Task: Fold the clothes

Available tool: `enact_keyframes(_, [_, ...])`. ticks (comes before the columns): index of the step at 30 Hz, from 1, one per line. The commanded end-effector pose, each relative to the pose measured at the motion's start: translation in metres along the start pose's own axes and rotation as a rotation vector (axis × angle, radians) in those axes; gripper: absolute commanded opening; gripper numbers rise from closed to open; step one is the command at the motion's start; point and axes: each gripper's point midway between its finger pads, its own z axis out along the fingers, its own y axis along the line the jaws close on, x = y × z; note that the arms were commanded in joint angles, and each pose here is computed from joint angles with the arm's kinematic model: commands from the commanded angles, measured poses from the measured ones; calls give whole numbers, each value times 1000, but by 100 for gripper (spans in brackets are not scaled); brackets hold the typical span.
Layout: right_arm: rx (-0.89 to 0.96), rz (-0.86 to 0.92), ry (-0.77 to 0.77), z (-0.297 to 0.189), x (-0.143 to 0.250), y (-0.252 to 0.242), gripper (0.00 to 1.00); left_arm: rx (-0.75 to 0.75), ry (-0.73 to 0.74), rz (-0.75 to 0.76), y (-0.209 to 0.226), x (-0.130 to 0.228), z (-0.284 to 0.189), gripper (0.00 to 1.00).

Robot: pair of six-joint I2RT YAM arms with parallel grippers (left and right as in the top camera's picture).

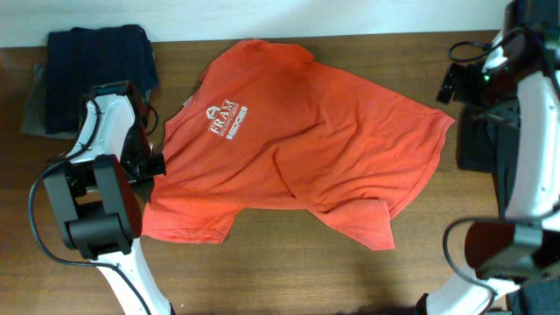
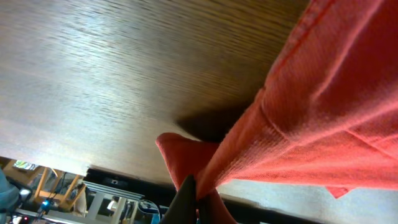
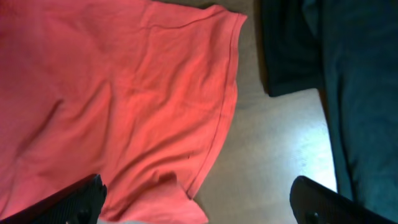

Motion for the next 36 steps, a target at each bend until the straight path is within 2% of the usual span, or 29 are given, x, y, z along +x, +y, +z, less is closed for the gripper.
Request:
enact_keyframes(1, [13, 5, 77, 43, -7, 3, 99, -41, -87, -37, 14, 1, -21, 9])
enact_keyframes(2, [19, 6, 87, 53, -10, 3, 99, -43, -88, -37, 14, 1, -22, 19])
enact_keyframes(3, [24, 6, 97, 61, -12, 3, 99, -42, -89, -38, 14, 1, -22, 35])
enact_keyframes(6, [33, 7, 128, 88, -18, 3, 96, -42, -93, -37, 14, 0, -22, 47])
enact_keyframes(7, [34, 7, 134, 94, -18, 4, 87, -41, -97, -38, 13, -1, -22, 52])
enact_keyframes(11, [33, 6, 131, 122, -30, 6, 23, -28, -112, -37, 10, -5, -22, 52])
enact_keyframes(13, [31, 5, 119, 134, -36, 7, 4, -18, -120, -35, 8, -7, -22, 52])
enact_keyframes(26, [70, 34, 182, 209, -40, -6, 4, 0, -138, -32, 5, -11, -23, 53])
enact_keyframes(36, [85, 106, 172, 243, -50, -34, 4, 3, -150, -34, 5, -14, -23, 53])
